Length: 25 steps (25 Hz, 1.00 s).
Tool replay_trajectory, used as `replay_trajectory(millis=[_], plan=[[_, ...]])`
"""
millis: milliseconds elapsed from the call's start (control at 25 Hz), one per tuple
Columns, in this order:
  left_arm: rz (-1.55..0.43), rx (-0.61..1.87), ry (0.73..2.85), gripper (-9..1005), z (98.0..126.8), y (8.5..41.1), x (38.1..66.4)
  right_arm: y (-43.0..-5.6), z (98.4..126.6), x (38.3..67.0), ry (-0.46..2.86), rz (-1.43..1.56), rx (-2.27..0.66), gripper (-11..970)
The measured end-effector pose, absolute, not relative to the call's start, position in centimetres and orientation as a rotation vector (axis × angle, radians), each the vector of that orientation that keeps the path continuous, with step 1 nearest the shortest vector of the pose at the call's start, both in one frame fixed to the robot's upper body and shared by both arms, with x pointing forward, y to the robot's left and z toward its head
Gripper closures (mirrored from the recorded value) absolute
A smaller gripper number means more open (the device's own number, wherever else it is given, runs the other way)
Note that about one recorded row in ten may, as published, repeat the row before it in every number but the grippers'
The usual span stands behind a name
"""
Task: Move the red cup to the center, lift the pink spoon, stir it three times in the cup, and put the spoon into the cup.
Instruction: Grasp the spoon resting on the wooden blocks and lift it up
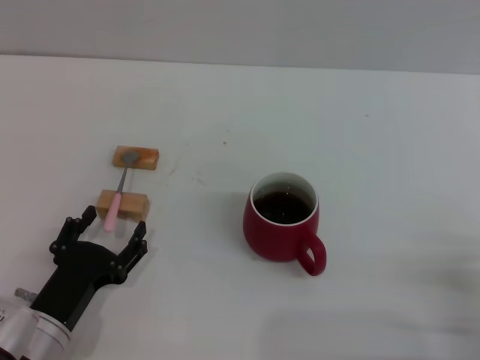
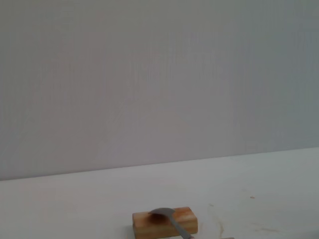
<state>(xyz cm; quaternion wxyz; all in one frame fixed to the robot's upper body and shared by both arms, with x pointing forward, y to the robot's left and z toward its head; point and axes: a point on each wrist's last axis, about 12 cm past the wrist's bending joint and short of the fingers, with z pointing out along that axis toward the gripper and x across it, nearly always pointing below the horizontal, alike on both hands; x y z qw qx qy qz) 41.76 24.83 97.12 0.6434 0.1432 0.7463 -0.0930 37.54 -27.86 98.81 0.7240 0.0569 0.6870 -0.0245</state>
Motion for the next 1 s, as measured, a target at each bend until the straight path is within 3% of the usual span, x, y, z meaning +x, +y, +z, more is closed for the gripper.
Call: replay_trajectory(millis=[360,600,680,1000], plan=[[-0.215,0.327,1.689,135,97.27,24.63,41.81,-27.90,98.80,37.52,1.516,-0.056,0.125,960],[-0.215,0.330,1.686,200,97.29,24.60,41.77,-27.85,98.81,37.56,1.516,-0.053,0.124,960],[-0.214,0.330,1.687,388,97.28,24.63,41.76,-27.84,98.82,37.58,1.516,-0.053,0.124,960],[-0.214,0.333,1.686,390,97.29,24.60,41.78,-27.80,98.81,37.61,1.516,-0.050,0.122,959]])
